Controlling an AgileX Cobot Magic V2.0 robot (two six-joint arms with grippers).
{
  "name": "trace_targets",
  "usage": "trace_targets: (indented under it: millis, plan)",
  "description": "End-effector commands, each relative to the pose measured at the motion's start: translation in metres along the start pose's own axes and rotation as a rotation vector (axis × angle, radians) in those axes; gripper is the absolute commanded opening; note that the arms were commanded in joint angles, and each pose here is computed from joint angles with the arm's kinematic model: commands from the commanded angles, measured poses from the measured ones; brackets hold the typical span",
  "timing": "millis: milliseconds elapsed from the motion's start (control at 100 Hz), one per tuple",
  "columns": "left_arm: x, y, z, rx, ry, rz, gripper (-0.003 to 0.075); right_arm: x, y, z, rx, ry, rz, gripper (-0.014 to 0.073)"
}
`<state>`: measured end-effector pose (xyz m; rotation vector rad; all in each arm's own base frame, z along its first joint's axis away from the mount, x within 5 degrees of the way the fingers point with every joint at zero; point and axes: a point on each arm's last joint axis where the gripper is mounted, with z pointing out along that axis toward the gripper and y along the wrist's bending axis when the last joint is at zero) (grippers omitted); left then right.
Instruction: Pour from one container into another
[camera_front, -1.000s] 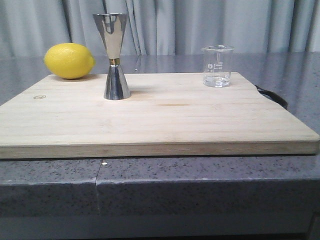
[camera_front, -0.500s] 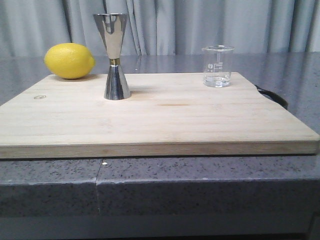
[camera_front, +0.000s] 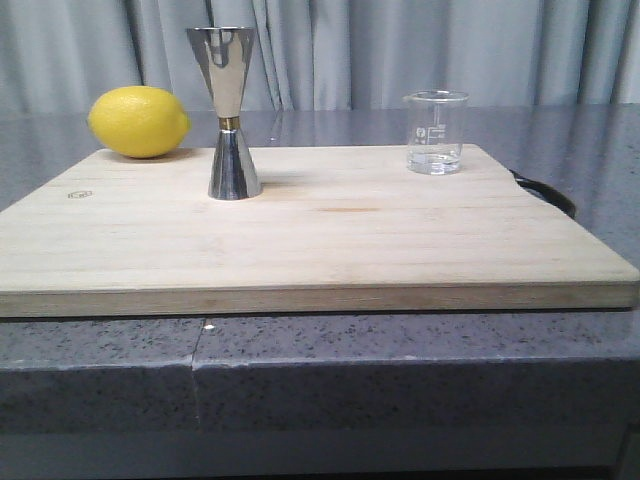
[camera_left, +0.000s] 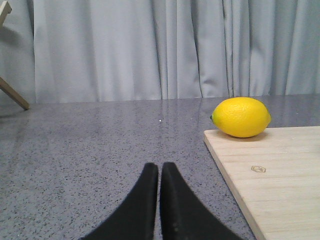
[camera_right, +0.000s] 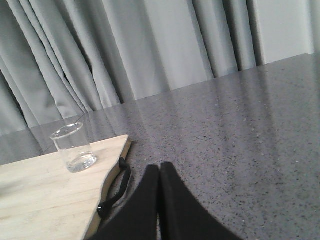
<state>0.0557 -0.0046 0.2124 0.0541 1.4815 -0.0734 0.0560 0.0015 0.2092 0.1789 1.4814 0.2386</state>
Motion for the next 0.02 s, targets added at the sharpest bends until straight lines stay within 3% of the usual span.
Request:
trace_targets:
  millis: [0,10]
  plan:
    - [0.0037,0.0006,-0.0013,-0.007,-0.069,-0.007,-0.0019,-0.0004,-0.0007,-0.0012,-0.010,-0.079,-0.004,-0.0075]
    - [0.0037,0.0006,-0.0013,-0.007,-0.069,-0.007,-0.0019,-0.0004,-0.0007,-0.0012,-0.010,-0.079,-0.004,-0.0075]
